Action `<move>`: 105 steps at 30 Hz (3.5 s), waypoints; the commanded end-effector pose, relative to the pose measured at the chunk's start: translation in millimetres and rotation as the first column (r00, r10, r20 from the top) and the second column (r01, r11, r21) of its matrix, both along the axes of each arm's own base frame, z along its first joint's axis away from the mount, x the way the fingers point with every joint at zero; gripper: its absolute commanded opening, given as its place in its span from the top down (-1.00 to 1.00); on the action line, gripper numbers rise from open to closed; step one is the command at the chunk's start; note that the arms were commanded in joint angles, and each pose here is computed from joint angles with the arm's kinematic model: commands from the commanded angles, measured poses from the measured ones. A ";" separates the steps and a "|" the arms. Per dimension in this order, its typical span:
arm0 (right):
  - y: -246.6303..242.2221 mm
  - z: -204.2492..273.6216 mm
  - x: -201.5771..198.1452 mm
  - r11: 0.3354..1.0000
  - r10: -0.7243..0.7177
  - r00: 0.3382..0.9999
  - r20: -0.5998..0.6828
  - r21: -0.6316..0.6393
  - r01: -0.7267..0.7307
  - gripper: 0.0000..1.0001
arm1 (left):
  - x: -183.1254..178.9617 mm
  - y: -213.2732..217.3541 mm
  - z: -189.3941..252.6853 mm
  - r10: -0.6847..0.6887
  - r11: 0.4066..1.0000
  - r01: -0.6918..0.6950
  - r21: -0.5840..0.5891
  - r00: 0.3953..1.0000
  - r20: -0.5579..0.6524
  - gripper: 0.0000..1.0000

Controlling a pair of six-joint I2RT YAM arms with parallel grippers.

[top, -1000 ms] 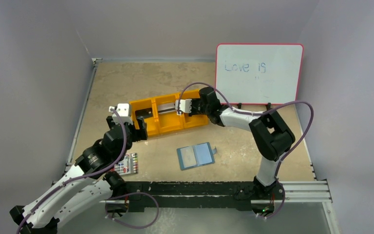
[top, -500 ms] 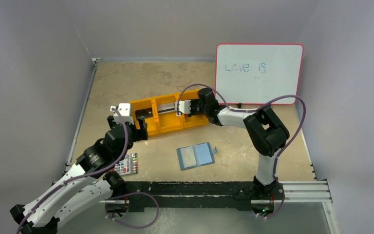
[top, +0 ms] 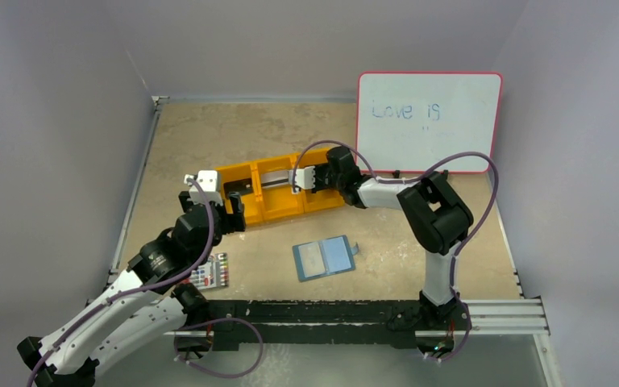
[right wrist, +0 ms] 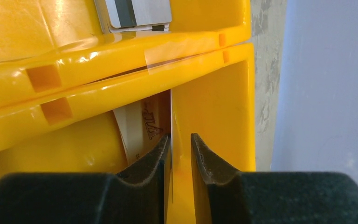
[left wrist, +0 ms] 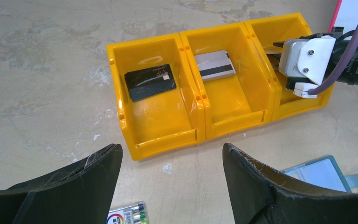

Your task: Take the credit cards out of the card holder

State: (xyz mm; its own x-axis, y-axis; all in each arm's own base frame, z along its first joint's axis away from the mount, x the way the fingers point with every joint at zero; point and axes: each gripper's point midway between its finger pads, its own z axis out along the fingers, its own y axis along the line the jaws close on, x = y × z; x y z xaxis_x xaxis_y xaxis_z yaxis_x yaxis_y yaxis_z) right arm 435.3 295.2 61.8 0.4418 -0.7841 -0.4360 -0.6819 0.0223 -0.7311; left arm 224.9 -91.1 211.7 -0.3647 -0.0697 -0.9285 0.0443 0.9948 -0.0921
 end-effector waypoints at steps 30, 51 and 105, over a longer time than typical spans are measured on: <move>-33.1 225.7 -23.0 0.800 -0.269 0.957 0.109 0.578 0.159 -0.92 | 5.5 -6.7 17.2 -0.009 1.000 0.010 -0.024 1.000 0.027 -0.56; -34.5 62.8 -214.6 0.092 -0.375 0.283 -0.883 0.268 0.959 -0.64 | 6.4 15.9 21.8 0.121 0.993 -0.121 -0.015 0.992 0.041 -0.56; 18.1 -29.4 -293.6 0.295 -0.555 0.242 -0.796 0.083 0.952 0.13 | 13.9 26.0 14.0 0.213 0.976 -0.213 0.051 0.977 0.014 -0.54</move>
